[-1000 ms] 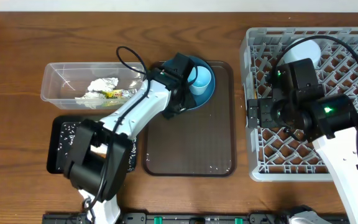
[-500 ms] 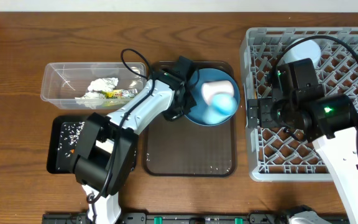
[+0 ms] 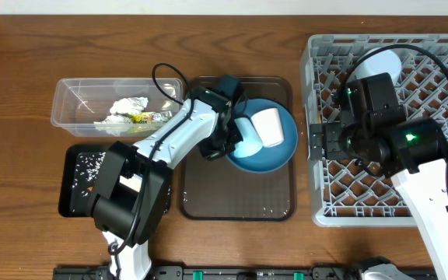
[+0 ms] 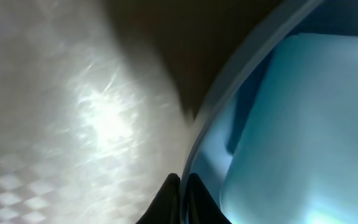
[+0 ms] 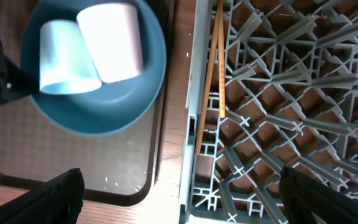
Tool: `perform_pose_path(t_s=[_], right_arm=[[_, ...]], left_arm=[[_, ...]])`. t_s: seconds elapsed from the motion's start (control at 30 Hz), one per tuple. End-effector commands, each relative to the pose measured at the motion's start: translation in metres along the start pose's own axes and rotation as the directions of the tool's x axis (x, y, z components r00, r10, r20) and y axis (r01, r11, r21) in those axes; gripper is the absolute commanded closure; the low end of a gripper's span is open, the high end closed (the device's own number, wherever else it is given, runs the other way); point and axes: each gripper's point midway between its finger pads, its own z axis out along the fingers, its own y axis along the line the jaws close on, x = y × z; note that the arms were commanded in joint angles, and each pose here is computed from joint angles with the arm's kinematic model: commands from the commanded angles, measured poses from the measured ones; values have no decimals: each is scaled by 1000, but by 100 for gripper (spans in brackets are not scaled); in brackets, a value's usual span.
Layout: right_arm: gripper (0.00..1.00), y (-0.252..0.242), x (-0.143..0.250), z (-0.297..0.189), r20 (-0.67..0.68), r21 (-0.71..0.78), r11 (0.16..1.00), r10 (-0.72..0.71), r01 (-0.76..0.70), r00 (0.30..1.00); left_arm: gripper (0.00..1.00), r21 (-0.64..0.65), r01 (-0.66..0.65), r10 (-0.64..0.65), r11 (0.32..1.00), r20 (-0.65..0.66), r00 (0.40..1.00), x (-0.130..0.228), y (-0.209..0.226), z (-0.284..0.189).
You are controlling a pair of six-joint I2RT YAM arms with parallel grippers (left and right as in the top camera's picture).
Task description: Sort waste into correct bins and load items into the dishwasher rack
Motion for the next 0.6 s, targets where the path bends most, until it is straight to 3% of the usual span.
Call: perform_pose_path(t_s=[0.0,0.17,0.3,0.4,0.57], right_arm=[[1,-1,-1,0,1,3,1000,14,-14,1000],[1,-1,-1,0,1,3,1000,14,-14,1000],[1,-1,-1,0,1,3,1000,14,-14,1000],[1,-1,-1,0,1,3,1000,14,-14,1000],[1,-1,-1,0,1,3,1000,14,-14,1000]], left_arm=[[94,-55,-71,70,996,-6,998,6,12,-4],[94,-190,-68,74,979,24,997,9,44,-23],[91,-209,-116,124,971,24,992,16,53,-40],[72,-186,-167,177,968,39,983,17,51,-53],[51,-172,-230,240,958,45,970,18,50,-61]])
